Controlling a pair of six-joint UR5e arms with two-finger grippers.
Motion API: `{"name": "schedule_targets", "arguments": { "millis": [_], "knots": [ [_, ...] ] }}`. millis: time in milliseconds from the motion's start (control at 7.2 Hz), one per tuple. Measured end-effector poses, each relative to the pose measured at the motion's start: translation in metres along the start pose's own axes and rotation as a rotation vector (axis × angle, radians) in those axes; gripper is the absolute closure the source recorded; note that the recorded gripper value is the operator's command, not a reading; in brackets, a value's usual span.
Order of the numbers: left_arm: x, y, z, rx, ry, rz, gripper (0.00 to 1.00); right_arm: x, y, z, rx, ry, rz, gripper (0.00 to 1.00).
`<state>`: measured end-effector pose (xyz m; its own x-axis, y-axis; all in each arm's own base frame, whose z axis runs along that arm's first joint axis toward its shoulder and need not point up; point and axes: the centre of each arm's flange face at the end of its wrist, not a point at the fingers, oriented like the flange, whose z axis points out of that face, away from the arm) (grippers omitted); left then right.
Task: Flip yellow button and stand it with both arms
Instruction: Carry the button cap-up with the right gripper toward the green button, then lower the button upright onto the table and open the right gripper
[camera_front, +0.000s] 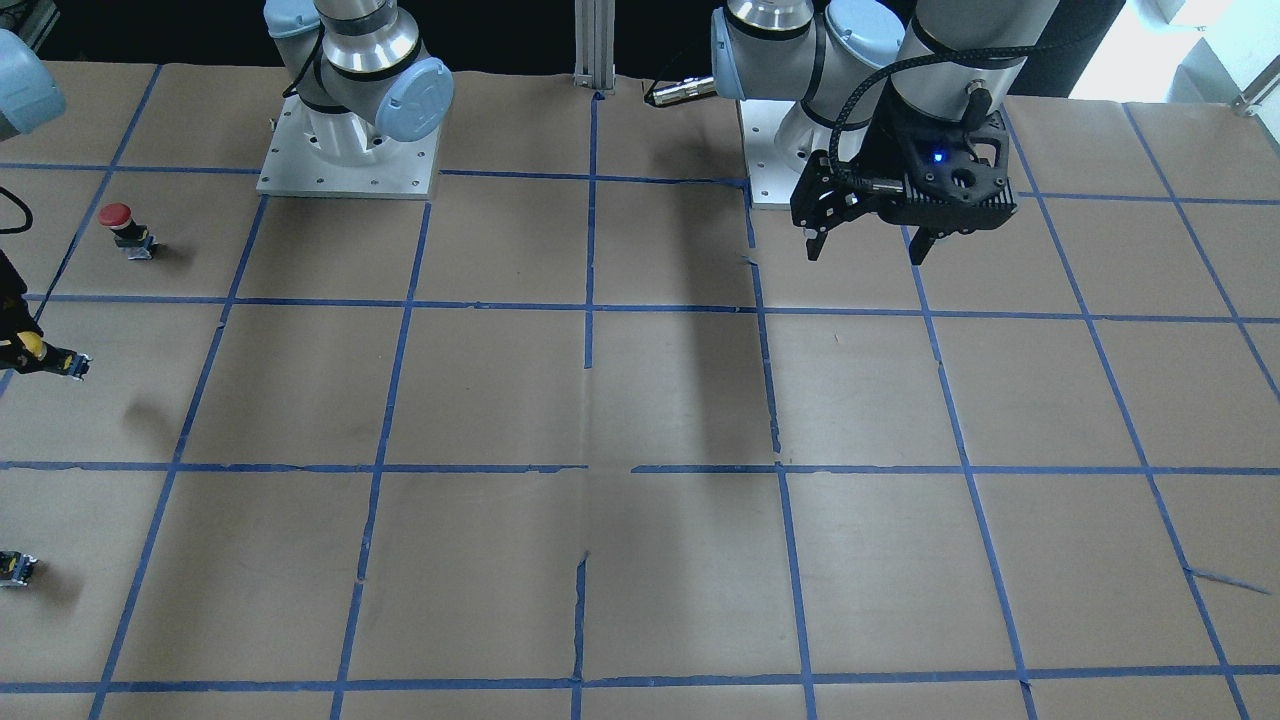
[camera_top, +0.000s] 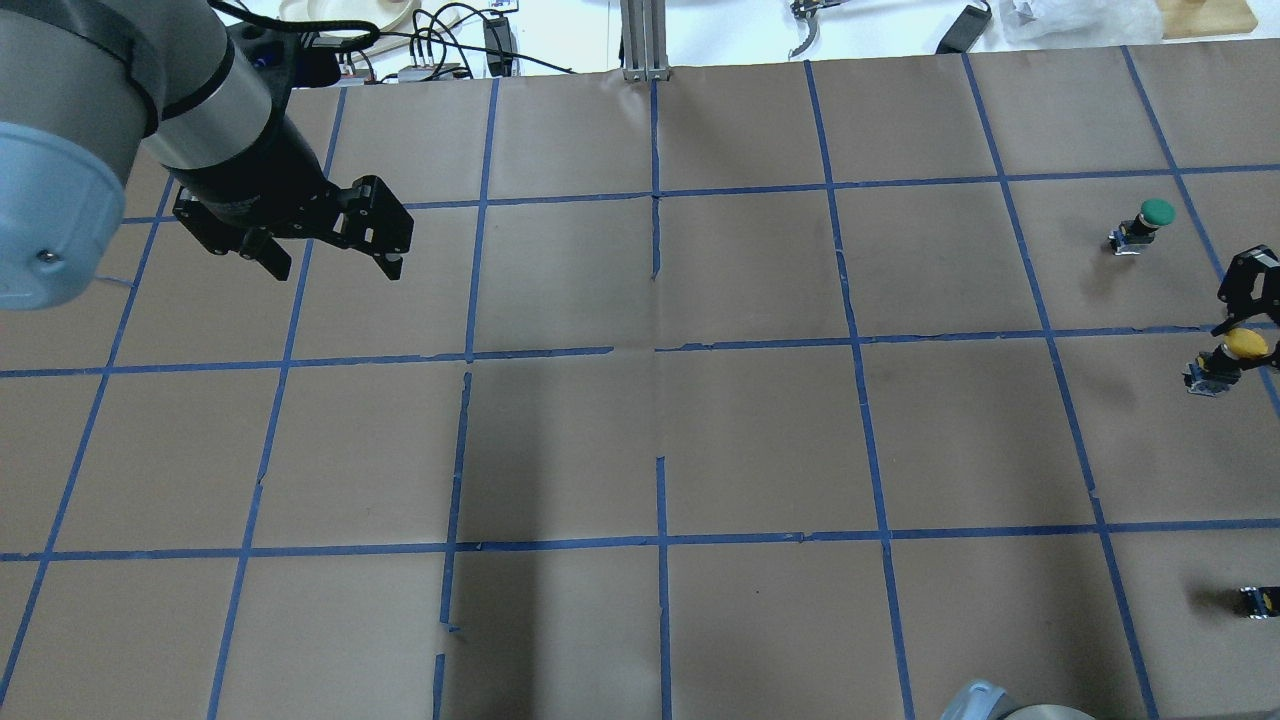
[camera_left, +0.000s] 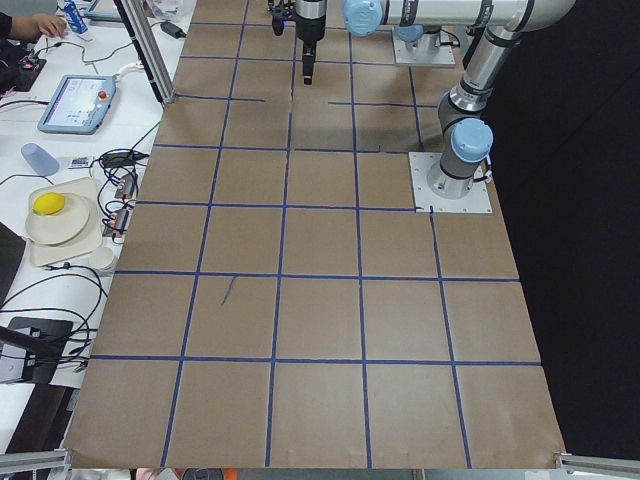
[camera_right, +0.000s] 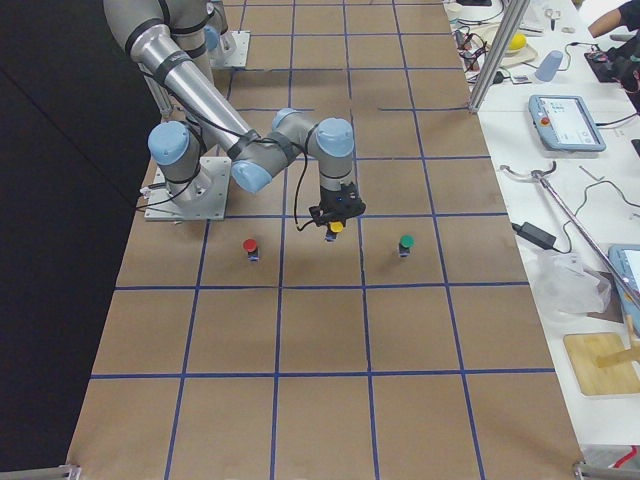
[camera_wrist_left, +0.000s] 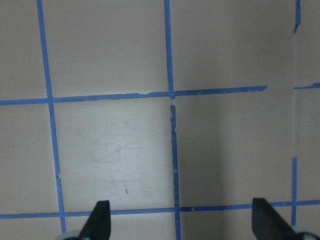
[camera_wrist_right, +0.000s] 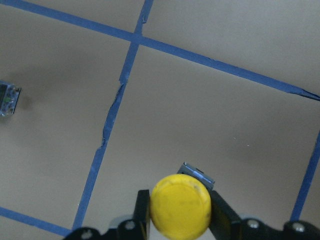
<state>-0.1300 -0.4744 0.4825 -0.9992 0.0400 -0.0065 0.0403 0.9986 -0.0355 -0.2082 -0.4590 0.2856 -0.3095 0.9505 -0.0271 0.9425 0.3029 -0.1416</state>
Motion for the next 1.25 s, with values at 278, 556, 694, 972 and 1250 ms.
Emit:
{"name": "schedule_targets", "arguments": {
  "millis": [278, 556, 694, 972, 1250],
  "knots": [
    [-0.003, -0.004, -0.004, 0.018, 0.003, -0.008, 0.0, 0.015, 0.006, 0.017, 0.01, -0.024, 0.045, 0.97],
    [0.0, 0.001, -0.005, 0.022, 0.003, -0.016, 0.0, 0.026, 0.007, 0.027, -0.008, -0.047, 0.071, 0.96],
    [0.001, 0.006, -0.01, 0.03, 0.002, -0.016, 0.0, 0.028, 0.009, 0.031, -0.017, -0.048, 0.075, 0.96],
    [0.006, 0.014, -0.018, 0.044, 0.043, -0.02, 0.0, 0.03, 0.011, 0.036, -0.024, -0.045, 0.078, 0.95],
    [0.008, 0.017, -0.024, 0.048, 0.053, -0.036, 0.0, 0.029, 0.008, 0.036, -0.001, -0.055, 0.077, 0.95]
  ]
}}
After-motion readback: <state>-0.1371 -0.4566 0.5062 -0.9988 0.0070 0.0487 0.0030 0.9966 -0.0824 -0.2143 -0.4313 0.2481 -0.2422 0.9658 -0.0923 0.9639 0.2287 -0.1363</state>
